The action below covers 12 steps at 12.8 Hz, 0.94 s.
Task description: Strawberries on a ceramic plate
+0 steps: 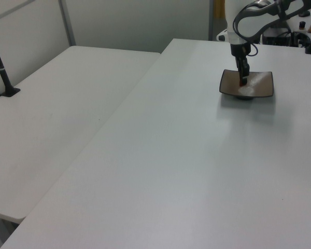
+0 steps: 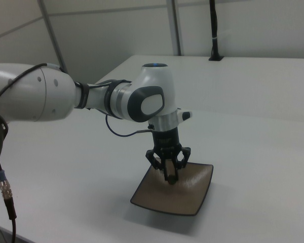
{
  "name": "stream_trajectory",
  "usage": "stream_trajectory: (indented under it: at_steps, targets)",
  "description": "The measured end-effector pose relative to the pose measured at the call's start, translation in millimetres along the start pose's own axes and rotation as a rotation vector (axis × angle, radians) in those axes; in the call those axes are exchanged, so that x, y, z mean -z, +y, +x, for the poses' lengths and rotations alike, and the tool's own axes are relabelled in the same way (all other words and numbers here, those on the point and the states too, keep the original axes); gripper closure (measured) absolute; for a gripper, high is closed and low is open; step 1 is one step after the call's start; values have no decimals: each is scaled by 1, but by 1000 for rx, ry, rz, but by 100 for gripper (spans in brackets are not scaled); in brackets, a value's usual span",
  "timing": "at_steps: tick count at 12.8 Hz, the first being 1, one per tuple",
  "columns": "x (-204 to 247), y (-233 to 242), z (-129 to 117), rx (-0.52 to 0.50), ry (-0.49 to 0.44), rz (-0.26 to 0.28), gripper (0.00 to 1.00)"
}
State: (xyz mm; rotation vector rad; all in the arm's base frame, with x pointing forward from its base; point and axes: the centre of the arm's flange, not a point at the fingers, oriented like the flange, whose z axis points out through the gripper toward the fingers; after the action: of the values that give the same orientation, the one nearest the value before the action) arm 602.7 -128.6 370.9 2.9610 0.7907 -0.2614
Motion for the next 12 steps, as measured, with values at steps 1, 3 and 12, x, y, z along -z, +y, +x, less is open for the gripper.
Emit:
stream_trajectory:
  at_steps: [1,3,12]
  targets:
    - [-1,0,1,1,-2,2,66]
    - [-2,-1,1,2,-2,2,59]
    - [95,-21,-18,9,94,-74,0]
